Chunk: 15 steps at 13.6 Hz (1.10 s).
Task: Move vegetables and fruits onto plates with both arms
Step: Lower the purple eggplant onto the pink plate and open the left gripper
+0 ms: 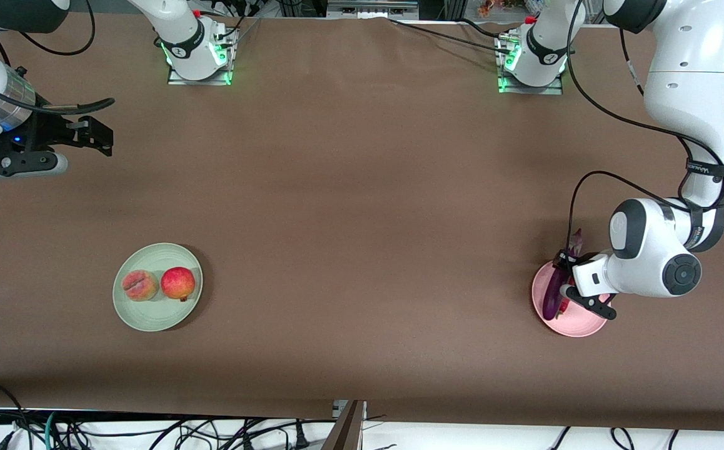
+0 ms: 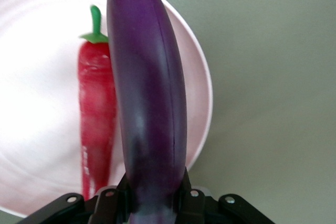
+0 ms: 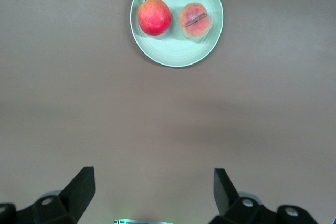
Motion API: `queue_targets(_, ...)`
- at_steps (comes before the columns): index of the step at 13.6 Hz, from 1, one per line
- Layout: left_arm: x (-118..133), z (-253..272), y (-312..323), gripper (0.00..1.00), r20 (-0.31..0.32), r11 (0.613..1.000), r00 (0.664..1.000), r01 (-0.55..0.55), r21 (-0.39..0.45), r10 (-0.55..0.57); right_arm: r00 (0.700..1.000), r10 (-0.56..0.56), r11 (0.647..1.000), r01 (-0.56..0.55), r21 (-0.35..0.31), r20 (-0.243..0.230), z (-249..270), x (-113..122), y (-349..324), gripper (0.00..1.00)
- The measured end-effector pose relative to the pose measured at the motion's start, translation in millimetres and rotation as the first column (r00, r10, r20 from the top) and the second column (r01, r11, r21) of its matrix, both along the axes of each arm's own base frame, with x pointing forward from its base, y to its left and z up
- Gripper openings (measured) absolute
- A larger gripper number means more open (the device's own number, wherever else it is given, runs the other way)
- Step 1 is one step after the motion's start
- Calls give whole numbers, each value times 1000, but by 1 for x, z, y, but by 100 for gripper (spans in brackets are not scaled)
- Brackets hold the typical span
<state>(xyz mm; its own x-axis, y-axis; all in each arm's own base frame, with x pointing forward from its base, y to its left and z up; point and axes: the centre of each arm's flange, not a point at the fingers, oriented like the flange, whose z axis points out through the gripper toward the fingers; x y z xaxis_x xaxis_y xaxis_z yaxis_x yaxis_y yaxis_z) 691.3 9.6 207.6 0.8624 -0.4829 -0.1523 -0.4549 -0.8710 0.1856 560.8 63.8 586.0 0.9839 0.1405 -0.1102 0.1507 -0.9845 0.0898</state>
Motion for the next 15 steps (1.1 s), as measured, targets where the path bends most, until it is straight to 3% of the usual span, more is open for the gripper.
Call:
queue_targets(8, 2, -11, 20, 35, 28, 998, 998, 52, 21, -53, 1000, 1, 1000, -1, 1, -2, -3, 3, 1, 100)
queue_targets(9, 2, -11, 20, 41, 29, 998, 998, 54, 21, -54, 1000, 0, 1000, 0, 1, 0, -2, 3, 0, 100)
queue_targets(13, 6, -6, 14, 81, 33, 998, 997, 66, 18, -66, 1000, -4, 1000, 4, 1, 1, -2, 3, -2, 100)
queue_targets(15, 8, 5, -5, 100, 2, 997, 997, 75, 18, -75, 1000, -6, 1000, 6, 1, 1, -2, 4, -3, 100)
